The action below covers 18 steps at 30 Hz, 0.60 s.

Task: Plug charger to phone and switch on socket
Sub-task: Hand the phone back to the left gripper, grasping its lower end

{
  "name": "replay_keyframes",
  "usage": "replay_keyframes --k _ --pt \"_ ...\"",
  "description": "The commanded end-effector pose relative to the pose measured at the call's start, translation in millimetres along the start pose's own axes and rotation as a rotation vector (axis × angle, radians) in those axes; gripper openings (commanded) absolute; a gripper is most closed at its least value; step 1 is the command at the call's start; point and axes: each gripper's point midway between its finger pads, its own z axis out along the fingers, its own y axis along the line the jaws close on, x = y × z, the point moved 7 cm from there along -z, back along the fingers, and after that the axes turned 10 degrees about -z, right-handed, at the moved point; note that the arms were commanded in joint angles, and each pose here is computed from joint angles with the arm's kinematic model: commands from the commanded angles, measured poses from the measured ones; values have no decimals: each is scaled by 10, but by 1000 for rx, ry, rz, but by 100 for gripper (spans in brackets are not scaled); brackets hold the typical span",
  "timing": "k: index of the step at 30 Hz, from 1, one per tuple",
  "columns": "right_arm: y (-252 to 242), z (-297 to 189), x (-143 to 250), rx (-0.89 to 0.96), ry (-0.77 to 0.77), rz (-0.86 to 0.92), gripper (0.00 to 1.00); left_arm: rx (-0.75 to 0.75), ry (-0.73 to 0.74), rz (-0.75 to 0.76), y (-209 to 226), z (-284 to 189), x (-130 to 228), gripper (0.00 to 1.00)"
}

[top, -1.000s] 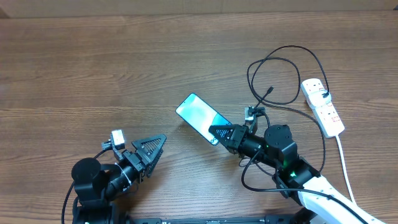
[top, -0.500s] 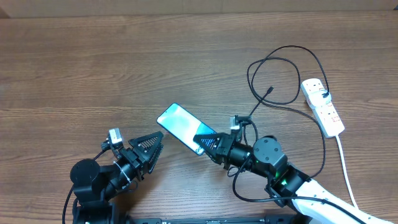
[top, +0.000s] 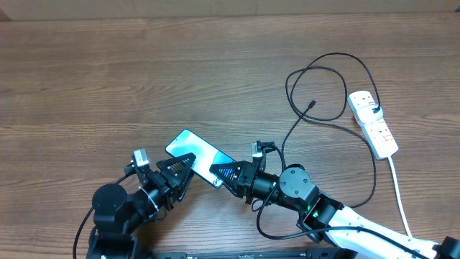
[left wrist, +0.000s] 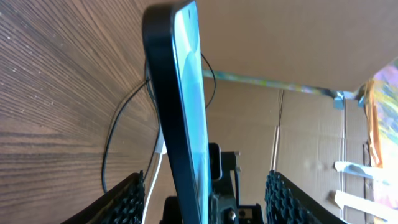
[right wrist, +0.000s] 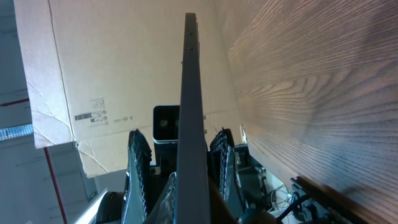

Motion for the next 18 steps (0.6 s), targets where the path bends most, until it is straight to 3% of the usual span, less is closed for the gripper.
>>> replay_keyframes --k 1,18 --pt "103 11 5 -39 -5 -8 4 7 -78 -43 13 15 -60 56" --pt "107 47 115 -41 -15 64 4 18 -123 -187 13 18 -99 50"
